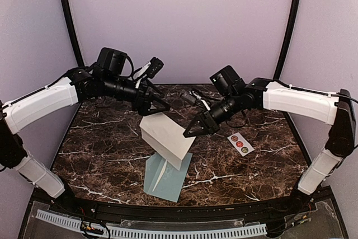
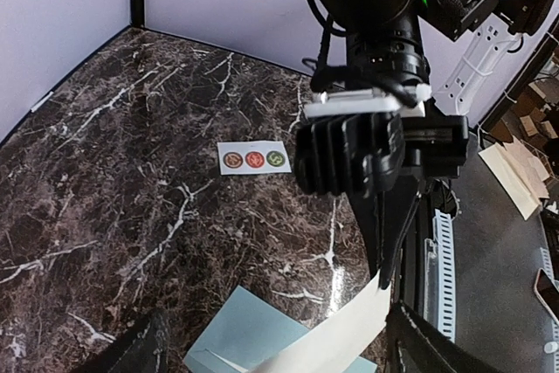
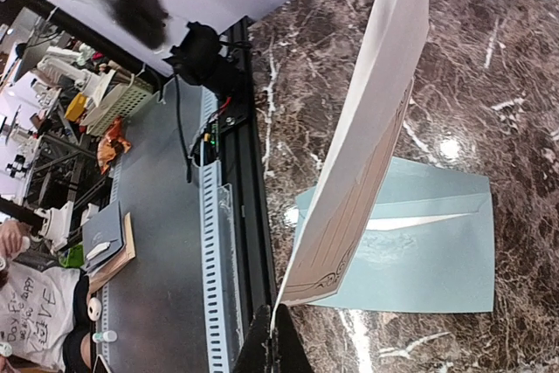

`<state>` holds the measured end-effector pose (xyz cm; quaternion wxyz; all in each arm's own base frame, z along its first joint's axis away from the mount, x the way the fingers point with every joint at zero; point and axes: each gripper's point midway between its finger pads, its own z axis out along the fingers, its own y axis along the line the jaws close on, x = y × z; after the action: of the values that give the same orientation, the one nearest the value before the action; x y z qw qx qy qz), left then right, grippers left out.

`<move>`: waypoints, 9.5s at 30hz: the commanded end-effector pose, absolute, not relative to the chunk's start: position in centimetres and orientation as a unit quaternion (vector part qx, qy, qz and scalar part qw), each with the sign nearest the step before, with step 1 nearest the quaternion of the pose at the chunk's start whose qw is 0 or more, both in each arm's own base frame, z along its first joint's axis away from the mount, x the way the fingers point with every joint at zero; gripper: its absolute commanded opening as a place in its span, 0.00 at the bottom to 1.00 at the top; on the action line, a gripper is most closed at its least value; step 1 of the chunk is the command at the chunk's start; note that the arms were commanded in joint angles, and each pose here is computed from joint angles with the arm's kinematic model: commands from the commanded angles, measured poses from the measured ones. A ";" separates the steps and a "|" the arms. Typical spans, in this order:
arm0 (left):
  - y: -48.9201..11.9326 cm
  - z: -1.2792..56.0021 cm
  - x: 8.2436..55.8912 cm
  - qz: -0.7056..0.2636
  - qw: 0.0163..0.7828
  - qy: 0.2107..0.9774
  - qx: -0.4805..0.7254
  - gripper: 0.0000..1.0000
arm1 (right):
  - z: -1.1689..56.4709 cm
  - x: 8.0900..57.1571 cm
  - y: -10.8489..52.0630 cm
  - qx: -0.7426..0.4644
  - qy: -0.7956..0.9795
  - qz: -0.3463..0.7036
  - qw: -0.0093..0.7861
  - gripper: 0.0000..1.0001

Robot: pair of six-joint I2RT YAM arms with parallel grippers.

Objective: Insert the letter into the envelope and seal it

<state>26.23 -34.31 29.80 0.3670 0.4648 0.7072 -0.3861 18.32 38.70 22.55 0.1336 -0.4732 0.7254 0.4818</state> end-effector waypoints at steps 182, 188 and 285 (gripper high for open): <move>-27.3 30.0 25.2 -0.559 0.346 0.706 0.265 0.00 | 24.8 19.5 36.2 -0.294 0.762 0.437 0.378 0.88; -23.2 27.5 30.0 -0.481 0.384 0.771 0.167 0.00 | 19.5 16.1 36.9 -0.330 0.805 0.372 0.324 0.89; -23.4 24.6 26.5 -0.439 0.367 0.777 0.263 0.00 | 5.5 9.9 41.5 -0.478 0.839 0.180 0.187 0.94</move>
<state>26.48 -23.57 24.30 0.3542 0.2630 0.7804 -0.4431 10.15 41.71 7.41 0.1864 -0.4615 0.8371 0.2269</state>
